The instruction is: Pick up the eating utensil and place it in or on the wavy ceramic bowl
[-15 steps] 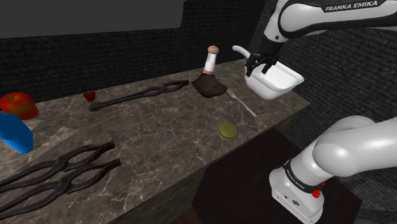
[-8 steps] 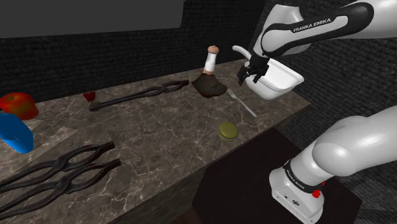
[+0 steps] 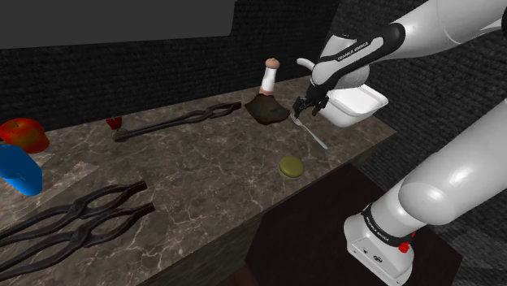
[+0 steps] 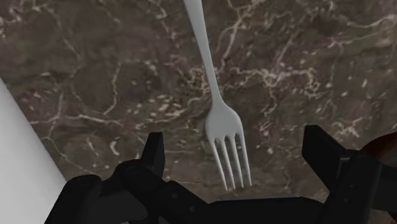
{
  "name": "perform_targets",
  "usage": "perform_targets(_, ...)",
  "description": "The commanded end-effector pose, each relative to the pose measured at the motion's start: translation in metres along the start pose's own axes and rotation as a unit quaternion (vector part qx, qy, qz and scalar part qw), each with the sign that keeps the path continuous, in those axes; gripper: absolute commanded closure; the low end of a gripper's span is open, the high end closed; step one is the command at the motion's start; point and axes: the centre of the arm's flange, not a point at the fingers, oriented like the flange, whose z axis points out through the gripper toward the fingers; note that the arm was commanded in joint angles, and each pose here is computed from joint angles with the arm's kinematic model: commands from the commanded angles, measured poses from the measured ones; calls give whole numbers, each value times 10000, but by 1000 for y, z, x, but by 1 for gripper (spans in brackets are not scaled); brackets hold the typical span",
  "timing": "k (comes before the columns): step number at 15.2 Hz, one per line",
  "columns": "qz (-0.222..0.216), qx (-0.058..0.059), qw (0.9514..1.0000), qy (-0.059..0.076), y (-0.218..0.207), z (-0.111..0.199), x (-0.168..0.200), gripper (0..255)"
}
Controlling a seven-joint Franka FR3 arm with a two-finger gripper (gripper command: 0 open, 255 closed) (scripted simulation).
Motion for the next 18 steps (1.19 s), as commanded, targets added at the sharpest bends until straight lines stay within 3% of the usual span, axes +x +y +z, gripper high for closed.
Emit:
perform_targets(1, 25, 5, 10000, 10, 1, 14, 2, 0)
perform_targets(8, 25, 5, 10000, 10, 1, 48, 2, 0)
perform_targets(15, 25, 5, 10000, 10, 1, 48, 2, 0)
perform_targets(16, 25, 5, 10000, 10, 1, 48, 2, 255)
perform_targets(18, 25, 5, 10000, 10, 1, 49, 2, 255)
